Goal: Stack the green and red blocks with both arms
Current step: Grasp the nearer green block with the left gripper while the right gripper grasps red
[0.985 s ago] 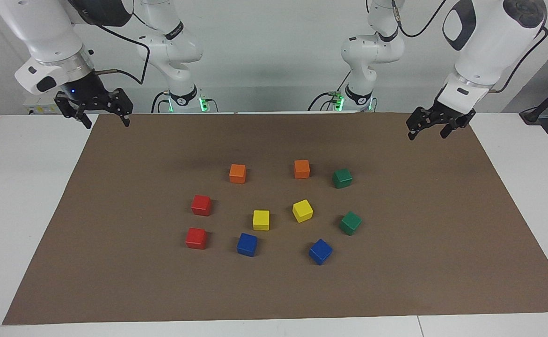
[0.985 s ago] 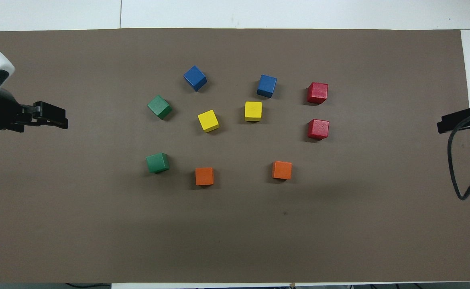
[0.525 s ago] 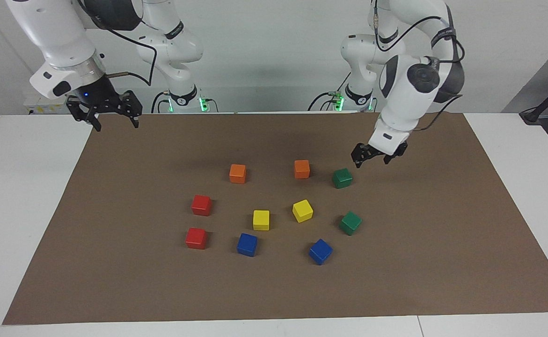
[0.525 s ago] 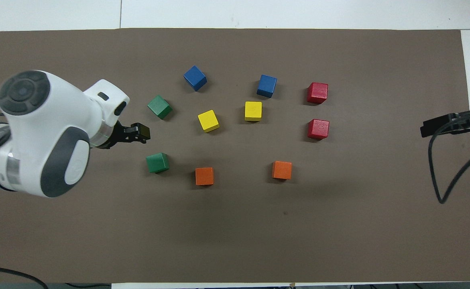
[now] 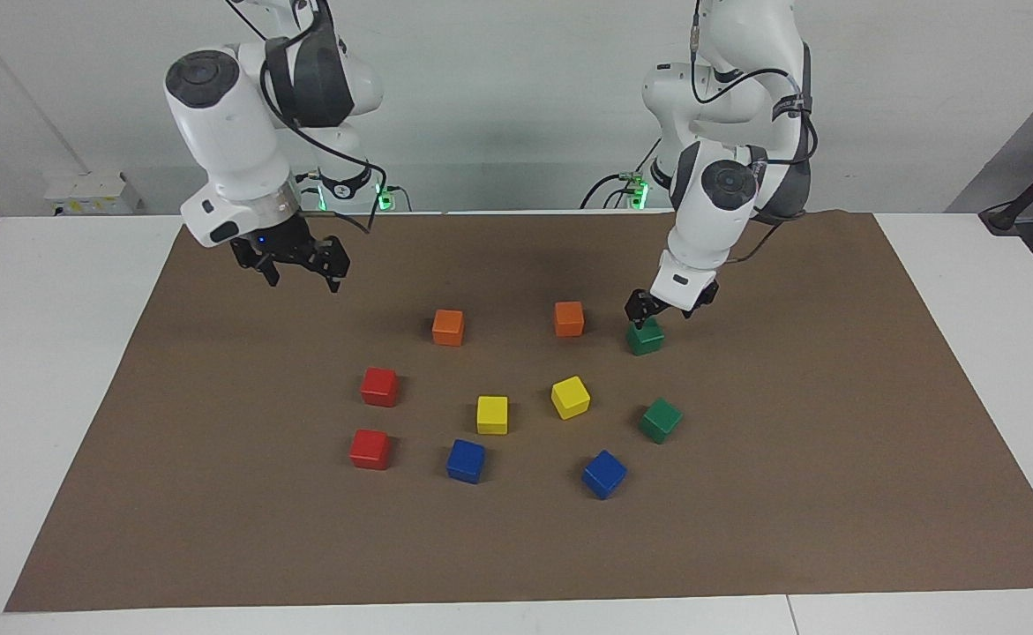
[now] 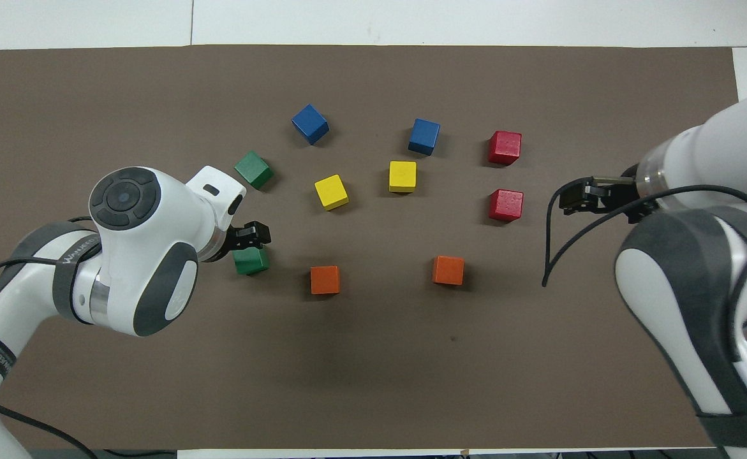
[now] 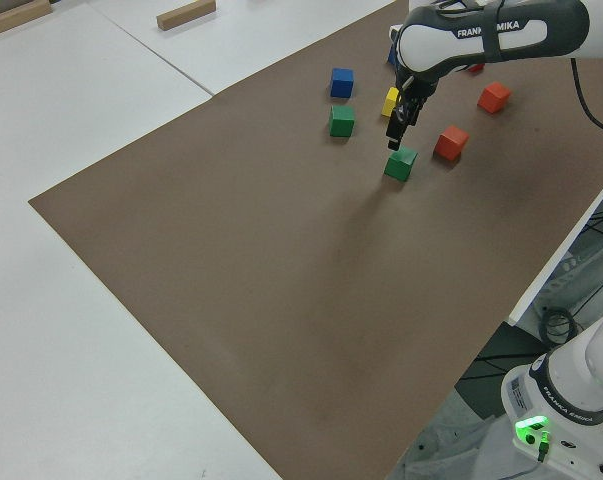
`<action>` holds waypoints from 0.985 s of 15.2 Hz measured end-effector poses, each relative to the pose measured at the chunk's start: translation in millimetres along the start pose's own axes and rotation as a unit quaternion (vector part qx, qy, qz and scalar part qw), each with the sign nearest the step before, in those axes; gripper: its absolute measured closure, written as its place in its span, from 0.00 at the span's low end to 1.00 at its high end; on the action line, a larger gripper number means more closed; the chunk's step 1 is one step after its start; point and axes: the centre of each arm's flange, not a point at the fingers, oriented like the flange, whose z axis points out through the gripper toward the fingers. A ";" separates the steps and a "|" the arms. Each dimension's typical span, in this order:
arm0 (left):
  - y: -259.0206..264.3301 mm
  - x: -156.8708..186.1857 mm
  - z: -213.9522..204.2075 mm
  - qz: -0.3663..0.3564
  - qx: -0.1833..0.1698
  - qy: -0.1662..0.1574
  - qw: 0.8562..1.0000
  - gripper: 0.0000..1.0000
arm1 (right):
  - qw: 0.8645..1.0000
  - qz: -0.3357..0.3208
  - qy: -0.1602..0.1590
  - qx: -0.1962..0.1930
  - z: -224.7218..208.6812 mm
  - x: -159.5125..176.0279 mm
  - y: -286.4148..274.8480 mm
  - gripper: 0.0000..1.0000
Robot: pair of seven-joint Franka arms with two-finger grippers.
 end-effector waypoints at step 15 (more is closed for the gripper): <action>3.0 -4.5 38.5 -0.028 -0.003 0.005 1.000 0.00 | 0.997 0.080 0.008 -0.003 151.6 42.2 -65.5 0.00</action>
